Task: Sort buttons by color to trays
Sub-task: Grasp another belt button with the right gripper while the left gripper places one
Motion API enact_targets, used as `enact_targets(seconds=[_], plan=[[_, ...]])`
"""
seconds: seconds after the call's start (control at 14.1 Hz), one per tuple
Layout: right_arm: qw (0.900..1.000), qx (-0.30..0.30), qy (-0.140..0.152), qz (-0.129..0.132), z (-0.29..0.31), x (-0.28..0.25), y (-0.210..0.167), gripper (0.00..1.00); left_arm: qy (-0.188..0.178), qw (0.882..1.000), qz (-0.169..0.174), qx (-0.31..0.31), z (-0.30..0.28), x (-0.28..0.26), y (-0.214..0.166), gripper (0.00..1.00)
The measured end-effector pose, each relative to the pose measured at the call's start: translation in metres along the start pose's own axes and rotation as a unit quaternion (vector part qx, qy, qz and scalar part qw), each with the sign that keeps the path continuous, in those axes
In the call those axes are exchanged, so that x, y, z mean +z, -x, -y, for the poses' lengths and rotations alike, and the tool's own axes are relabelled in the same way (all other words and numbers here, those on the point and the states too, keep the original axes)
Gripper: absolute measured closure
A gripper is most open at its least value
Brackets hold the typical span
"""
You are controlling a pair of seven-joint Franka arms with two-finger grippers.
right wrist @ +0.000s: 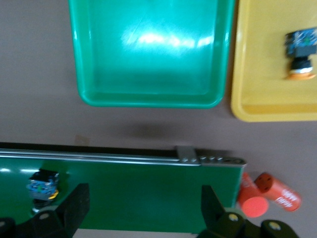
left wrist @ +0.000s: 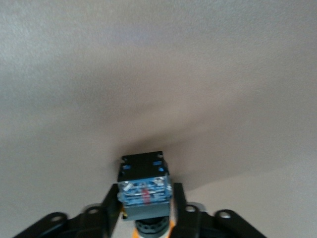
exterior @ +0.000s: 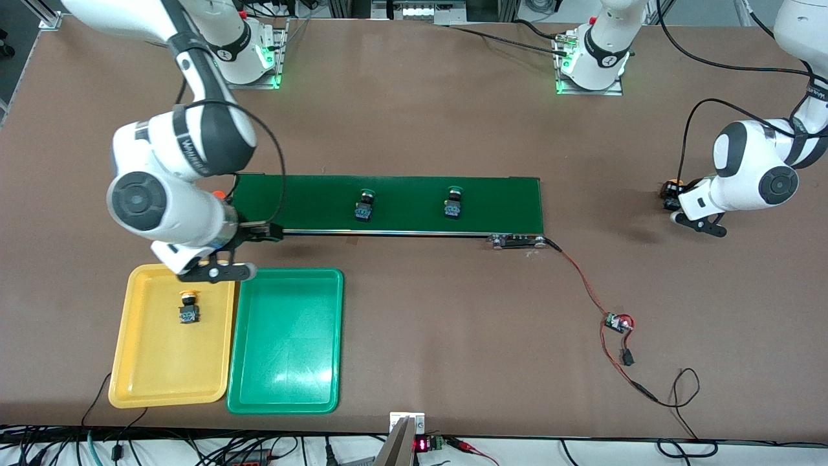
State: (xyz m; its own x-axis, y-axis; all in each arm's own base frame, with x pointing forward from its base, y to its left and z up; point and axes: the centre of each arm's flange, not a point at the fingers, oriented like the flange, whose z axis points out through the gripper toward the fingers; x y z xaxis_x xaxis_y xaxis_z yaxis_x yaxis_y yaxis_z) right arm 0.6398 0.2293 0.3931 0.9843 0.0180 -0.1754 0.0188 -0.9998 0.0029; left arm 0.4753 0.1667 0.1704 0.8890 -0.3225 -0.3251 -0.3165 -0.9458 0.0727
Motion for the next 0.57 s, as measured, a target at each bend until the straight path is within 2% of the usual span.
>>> enact_targets(seconds=[0.28, 0.43, 0.57], plan=[[1.000, 0.006, -0.024, 0.008, 0.031, 0.023, 0.011, 0.00, -0.028, 0.998, -0.032, 0.036, 0.005, -0.038, -0.018, 0.60], [1.000, 0.007, -0.026, 0.008, 0.031, 0.026, 0.011, 0.00, -0.048, 0.995, -0.058, 0.059, -0.019, -0.075, -0.045, 0.60], [1.000, 0.007, -0.026, 0.009, 0.031, 0.027, 0.011, 0.00, -0.042, 0.992, -0.095, 0.076, -0.062, -0.111, -0.077, 0.60]])
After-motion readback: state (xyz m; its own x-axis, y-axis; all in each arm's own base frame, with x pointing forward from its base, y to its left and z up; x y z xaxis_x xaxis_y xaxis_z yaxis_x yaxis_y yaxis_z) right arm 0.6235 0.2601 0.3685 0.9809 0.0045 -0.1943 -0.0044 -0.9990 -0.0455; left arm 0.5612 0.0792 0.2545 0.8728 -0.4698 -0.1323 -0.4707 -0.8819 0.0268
